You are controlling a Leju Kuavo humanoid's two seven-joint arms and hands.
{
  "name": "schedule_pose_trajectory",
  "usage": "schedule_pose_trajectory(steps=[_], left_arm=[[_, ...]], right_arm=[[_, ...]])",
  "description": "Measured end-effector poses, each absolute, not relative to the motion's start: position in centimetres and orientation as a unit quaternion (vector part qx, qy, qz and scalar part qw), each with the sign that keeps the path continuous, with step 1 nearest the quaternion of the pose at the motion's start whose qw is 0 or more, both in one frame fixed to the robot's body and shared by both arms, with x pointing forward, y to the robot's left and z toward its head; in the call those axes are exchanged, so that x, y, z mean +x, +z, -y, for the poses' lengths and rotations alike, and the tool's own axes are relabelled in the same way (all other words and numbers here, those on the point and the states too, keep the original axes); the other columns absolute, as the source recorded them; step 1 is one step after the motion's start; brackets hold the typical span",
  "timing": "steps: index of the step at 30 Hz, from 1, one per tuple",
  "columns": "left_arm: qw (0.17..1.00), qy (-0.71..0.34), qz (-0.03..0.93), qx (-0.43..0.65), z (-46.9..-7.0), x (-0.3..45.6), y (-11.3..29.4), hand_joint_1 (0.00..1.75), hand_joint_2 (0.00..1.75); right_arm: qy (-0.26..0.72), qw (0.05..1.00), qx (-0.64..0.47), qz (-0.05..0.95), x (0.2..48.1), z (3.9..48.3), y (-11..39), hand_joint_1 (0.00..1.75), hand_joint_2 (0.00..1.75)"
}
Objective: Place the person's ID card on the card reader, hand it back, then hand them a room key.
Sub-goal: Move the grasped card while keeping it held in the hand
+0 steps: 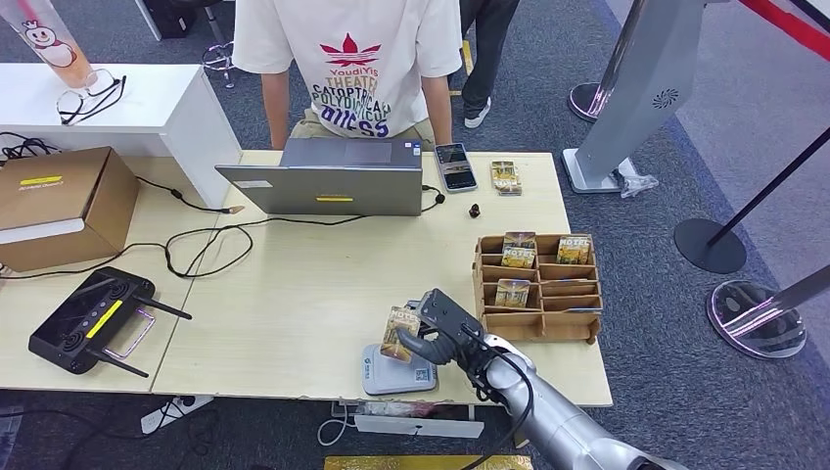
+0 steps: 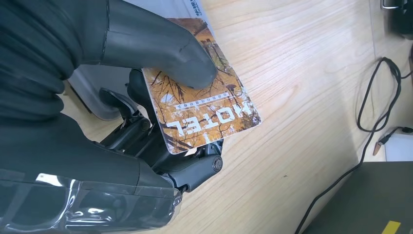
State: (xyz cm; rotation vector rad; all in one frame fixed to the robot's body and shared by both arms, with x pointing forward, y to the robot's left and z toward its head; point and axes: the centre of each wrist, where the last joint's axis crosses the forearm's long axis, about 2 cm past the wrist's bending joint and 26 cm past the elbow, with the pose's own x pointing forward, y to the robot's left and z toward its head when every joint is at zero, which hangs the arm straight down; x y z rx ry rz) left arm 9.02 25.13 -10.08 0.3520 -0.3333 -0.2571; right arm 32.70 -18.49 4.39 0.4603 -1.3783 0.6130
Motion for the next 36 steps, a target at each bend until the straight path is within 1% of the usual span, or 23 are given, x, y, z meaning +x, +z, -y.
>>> schedule_pose_trajectory(steps=[24, 36], left_arm=[[0.963, -0.128, 0.164, 0.173, -25.2, 9.0, -10.1, 0.00, 0.00], [0.963, -0.127, 0.165, 0.174, -25.2, 9.0, -10.1, 0.00, 0.00]], right_arm=[[0.267, 0.712, 0.182, 0.623, 33.6, 20.0, 4.6, 1.75, 1.75], [0.280, 0.721, 0.176, 0.609, 33.5, 20.5, 4.1, 1.75, 1.75]])
